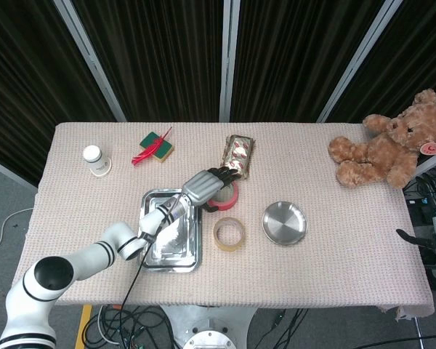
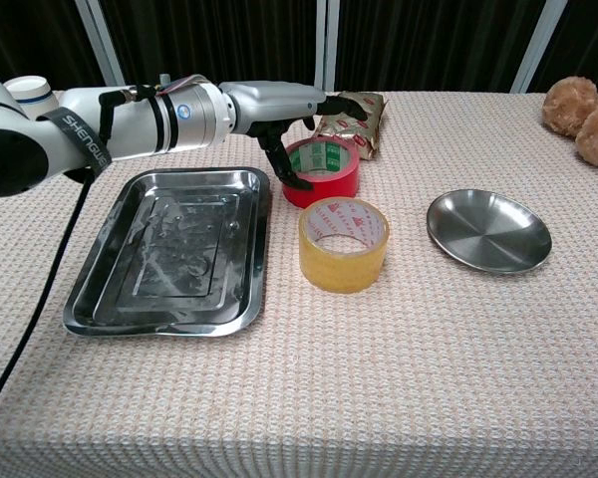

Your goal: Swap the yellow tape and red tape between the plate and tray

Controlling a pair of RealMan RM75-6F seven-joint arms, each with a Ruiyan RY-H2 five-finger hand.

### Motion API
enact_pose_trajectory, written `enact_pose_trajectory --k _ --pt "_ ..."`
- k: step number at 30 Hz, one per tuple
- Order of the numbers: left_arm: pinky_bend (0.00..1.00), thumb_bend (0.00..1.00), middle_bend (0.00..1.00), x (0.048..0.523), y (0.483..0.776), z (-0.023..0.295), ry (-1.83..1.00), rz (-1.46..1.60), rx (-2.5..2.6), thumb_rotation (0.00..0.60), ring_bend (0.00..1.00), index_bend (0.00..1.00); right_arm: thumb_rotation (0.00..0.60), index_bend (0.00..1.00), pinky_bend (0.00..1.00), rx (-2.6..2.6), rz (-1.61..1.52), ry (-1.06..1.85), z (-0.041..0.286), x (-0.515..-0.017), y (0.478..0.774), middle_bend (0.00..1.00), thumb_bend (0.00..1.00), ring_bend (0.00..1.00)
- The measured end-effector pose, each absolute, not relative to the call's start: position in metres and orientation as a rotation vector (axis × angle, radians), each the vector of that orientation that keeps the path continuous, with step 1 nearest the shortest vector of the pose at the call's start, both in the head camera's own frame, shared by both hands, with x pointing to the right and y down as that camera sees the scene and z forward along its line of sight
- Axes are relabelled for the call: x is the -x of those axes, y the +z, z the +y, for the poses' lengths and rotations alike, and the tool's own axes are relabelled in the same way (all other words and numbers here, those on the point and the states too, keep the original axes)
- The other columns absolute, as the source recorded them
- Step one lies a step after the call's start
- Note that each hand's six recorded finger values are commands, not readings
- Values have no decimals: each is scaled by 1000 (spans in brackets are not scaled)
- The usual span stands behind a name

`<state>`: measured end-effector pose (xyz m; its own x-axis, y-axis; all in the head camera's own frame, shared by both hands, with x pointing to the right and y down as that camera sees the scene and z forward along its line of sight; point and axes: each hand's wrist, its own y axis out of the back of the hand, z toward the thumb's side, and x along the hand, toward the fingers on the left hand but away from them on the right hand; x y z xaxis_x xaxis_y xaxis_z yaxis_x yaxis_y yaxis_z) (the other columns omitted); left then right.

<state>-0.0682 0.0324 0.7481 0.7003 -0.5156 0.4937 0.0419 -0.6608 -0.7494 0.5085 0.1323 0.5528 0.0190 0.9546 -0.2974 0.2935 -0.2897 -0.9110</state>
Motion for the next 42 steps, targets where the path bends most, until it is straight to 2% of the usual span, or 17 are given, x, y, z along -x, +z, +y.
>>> enact_pose_trajectory --k 10,17,22,29,42 --pt "172 193 40 98 722 40 -877 353 2136 600 14 56 600 0 0 1646 -1290 1299 130 -509 552 0 0 0" --pt "164 178 52 111 685 86 -762 251 2115 600 14 57 600 0 0 1644 -1311 1309 130 -514 553 0 0 0" --pt "158 174 50 110 671 122 -661 158 2070 600 14 56 600 0 0 1644 -1327 1325 131 -520 555 0 0 0" --pt "144 174 42 98 678 136 -594 93 1978 600 12 56 600 0 0 1643 -1333 1337 133 -524 557 0 0 0" --pt "140 174 38 65 697 122 -587 -60 1865 600 5 57 600 0 0 1645 -1350 1354 137 -531 562 0 0 0"
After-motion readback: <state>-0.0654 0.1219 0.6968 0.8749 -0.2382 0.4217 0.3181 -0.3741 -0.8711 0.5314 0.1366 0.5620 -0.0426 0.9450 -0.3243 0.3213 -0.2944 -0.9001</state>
